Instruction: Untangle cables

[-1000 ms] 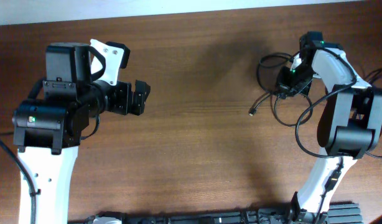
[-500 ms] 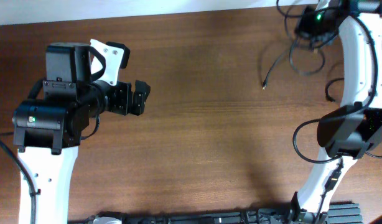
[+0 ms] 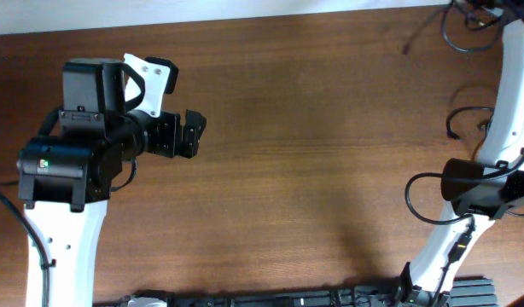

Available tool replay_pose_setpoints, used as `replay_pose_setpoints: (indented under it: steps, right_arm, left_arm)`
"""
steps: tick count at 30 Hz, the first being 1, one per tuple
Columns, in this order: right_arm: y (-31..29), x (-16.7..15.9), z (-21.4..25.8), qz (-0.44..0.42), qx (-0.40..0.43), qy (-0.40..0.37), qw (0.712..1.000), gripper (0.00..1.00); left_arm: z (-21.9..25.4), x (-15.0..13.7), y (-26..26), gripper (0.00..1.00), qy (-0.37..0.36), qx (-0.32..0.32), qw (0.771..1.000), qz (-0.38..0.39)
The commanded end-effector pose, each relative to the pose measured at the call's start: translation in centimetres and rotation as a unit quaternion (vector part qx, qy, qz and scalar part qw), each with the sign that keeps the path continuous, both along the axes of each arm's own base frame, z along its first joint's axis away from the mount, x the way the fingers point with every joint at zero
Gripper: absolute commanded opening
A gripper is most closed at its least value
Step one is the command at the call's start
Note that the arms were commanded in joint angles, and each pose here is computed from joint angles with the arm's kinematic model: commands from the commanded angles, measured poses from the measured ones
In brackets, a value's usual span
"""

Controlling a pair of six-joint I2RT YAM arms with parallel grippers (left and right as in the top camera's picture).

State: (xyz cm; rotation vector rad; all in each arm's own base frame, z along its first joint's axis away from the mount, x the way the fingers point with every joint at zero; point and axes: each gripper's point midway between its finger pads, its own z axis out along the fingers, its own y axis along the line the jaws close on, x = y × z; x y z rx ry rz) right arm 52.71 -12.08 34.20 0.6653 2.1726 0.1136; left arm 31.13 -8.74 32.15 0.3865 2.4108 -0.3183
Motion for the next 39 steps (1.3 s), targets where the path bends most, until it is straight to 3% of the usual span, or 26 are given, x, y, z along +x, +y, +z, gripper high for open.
replay_pose_setpoints:
  steps: [1, 13, 28, 29, 32, 33, 39]
  right_arm:
    - [-2.4, -0.1, 0.9, -0.037, -0.015, -0.017, 0.999, 0.04]
    - [-4.3, 1.1, 1.5, -0.062, -0.025, -0.047, 0.997, 0.04]
    - [-6.6, 3.3, -6.9, -0.080, -0.016, 0.032, 0.996, 0.04]
    - [-6.9, 3.1, -7.1, -0.083, -0.014, 0.036, 0.996, 0.08]
    - [-7.4, 2.3, -7.7, -0.088, -0.010, 0.053, 0.995, 0.87]
    - [-7.6, 1.6, -8.2, -0.091, -0.006, 0.068, 0.993, 0.99]
    - [-7.3, 0.7, -8.5, -0.077, 0.011, 0.083, 0.994, 0.99]
  left_arm:
    - [0.4, -0.1, -0.1, 0.99, -0.007, -0.001, 1.000, -0.006]
    - [0.4, -0.1, -0.1, 0.99, -0.007, -0.001, 1.000, -0.006]
    - [0.4, -0.1, -0.1, 0.99, -0.007, -0.001, 1.000, -0.006]
    - [0.4, -0.1, -0.1, 0.99, -0.007, -0.001, 1.000, -0.006]
    - [0.4, -0.1, -0.1, 0.99, -0.007, -0.001, 1.000, -0.006]
    - [0.4, -0.1, -0.1, 0.99, -0.007, -0.001, 1.000, -0.006]
    - [0.4, -0.1, -0.1, 0.99, -0.007, -0.001, 1.000, -0.006]
